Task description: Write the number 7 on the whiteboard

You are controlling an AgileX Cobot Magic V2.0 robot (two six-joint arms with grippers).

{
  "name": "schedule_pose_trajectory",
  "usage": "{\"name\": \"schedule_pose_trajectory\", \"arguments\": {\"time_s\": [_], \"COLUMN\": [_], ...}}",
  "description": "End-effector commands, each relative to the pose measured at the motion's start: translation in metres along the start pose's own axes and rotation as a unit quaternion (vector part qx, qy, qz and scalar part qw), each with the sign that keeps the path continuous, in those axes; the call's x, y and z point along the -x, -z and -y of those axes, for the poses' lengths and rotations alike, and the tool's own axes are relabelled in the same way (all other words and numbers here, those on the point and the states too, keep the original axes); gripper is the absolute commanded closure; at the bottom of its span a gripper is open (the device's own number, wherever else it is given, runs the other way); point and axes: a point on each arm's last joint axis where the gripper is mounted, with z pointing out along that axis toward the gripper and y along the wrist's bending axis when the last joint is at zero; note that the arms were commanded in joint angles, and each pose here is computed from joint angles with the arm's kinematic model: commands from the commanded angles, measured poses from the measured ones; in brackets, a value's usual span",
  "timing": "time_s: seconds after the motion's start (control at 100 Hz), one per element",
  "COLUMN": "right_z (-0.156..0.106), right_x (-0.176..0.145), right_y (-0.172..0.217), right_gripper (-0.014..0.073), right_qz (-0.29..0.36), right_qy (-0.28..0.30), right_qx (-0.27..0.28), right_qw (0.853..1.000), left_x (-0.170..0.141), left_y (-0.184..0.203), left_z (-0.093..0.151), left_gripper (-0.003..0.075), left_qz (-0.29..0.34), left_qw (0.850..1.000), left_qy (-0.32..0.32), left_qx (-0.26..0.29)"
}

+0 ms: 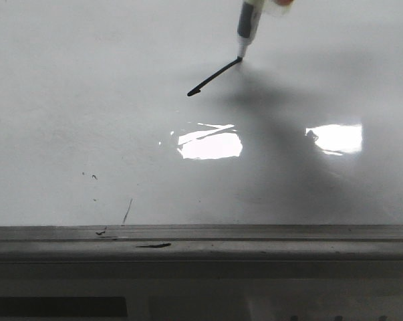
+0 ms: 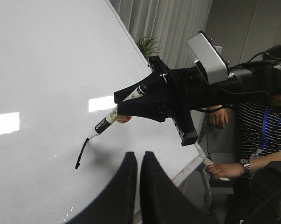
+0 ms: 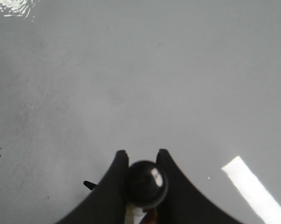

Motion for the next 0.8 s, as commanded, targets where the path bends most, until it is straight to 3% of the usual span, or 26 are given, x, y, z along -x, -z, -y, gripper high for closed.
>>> {"name": "schedule_pose_trajectory", "arguments": {"time_s": [0.0,0.22,0.34,0.56,0.79], "right_z": [-0.001,-0.051,-0.06,-0.035,-0.011], "right_x": [-0.016,-0.046,-0.045,-0.004,0.04], "right_y": [0.0,0.003,0.005,0.019,0.039], "right_gripper": [0.0666,0.0666,0.0666,0.0666,0.0666], "right_qz": [-0.044,-0.077,-0.074,0.02,0.12], "right_qy": [-0.067,-0.098,-0.091,-0.096,-0.096], "right_qx": [-0.022,0.069,0.089,0.061,0.04], "right_qw": [0.997,0.99,0.989,0.993,0.987], "left_x": [0.008,0.008,0.007,0.007,0.007], "left_y": [-0.001,-0.001,-0.001,-0.001,-0.001], "left_z": [0.001,0.001,0.001,0.001,0.0], "left_gripper": [0.0741,0.0741,0.0741,0.0741,0.0739], "left_qz": [0.01,0.009,0.007,0.007,0.009], "left_qw": [1.0,1.0,1.0,1.0,1.0], "left_qy": [0.01,0.01,0.01,0.01,0.009], "left_qx": [0.001,0.0,0.001,0.001,0.003]}}
